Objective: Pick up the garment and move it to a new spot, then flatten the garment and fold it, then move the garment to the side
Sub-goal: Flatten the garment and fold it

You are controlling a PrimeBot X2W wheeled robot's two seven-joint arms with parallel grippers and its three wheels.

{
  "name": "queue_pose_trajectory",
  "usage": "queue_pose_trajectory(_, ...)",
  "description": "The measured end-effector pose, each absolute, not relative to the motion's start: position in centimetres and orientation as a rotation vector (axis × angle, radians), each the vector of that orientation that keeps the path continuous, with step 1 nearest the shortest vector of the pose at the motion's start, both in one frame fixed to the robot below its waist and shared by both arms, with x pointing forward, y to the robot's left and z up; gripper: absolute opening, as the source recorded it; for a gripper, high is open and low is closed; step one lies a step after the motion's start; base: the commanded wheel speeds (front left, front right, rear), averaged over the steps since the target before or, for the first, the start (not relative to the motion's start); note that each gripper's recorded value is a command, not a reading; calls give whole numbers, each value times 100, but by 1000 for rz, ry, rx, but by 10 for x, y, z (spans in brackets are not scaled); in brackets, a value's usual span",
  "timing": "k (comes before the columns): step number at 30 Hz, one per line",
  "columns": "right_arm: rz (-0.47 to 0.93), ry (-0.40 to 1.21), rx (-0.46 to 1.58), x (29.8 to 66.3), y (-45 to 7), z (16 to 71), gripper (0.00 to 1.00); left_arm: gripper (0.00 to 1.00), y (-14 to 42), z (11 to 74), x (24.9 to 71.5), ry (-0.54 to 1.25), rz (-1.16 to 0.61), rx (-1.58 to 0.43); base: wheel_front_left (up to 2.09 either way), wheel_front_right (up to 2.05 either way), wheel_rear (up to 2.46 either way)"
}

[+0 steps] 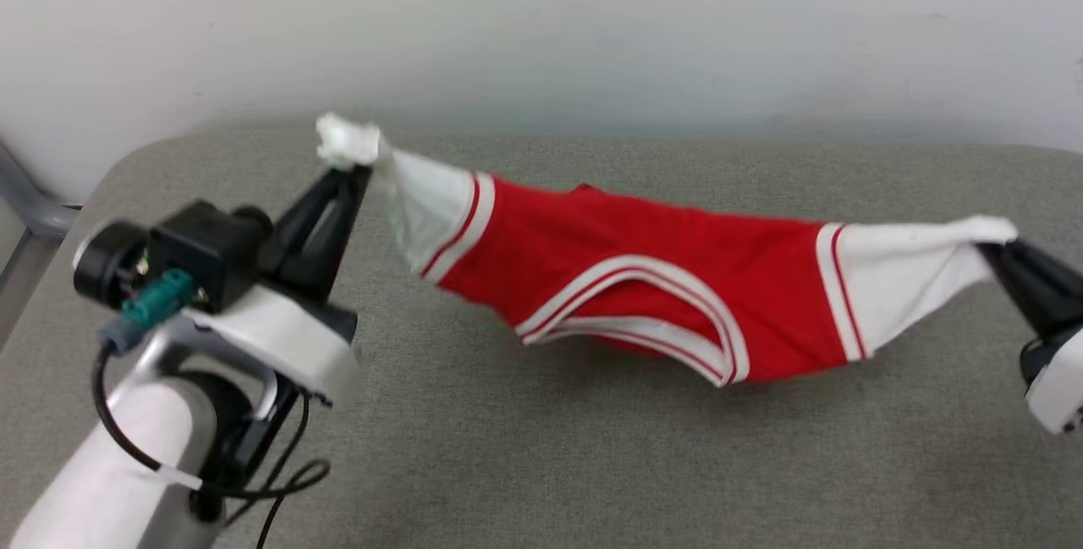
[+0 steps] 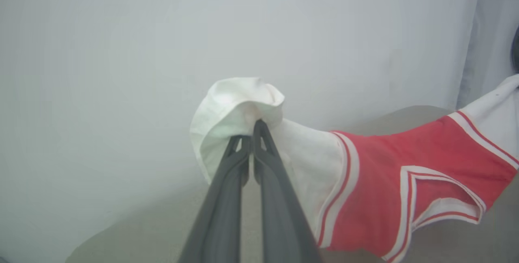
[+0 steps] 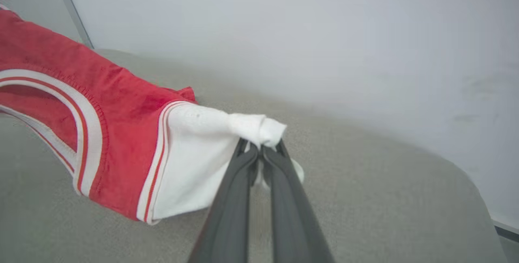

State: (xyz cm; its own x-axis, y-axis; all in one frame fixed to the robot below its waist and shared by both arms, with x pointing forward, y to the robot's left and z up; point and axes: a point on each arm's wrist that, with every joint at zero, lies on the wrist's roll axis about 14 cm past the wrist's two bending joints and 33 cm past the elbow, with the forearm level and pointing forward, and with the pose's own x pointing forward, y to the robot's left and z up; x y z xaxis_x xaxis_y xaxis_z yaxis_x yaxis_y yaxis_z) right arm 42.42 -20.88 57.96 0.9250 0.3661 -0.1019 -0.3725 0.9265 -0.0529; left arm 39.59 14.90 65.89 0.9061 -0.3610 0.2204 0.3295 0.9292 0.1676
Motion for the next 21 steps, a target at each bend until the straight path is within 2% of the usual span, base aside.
queue_pose_trajectory(9,360,-173,-62,430,-208,675,0,0,117,754,403,-526,-443,133,0,0,0)
queue_pose_trajectory(14,348,-265,-88,437,-208,712,0,0,109,780,416,-582,-461,142,0,0,0)
queue_pose_trajectory(21,335,-326,-124,467,-206,746,0,0,98,802,448,-626,-482,146,0,0,0)
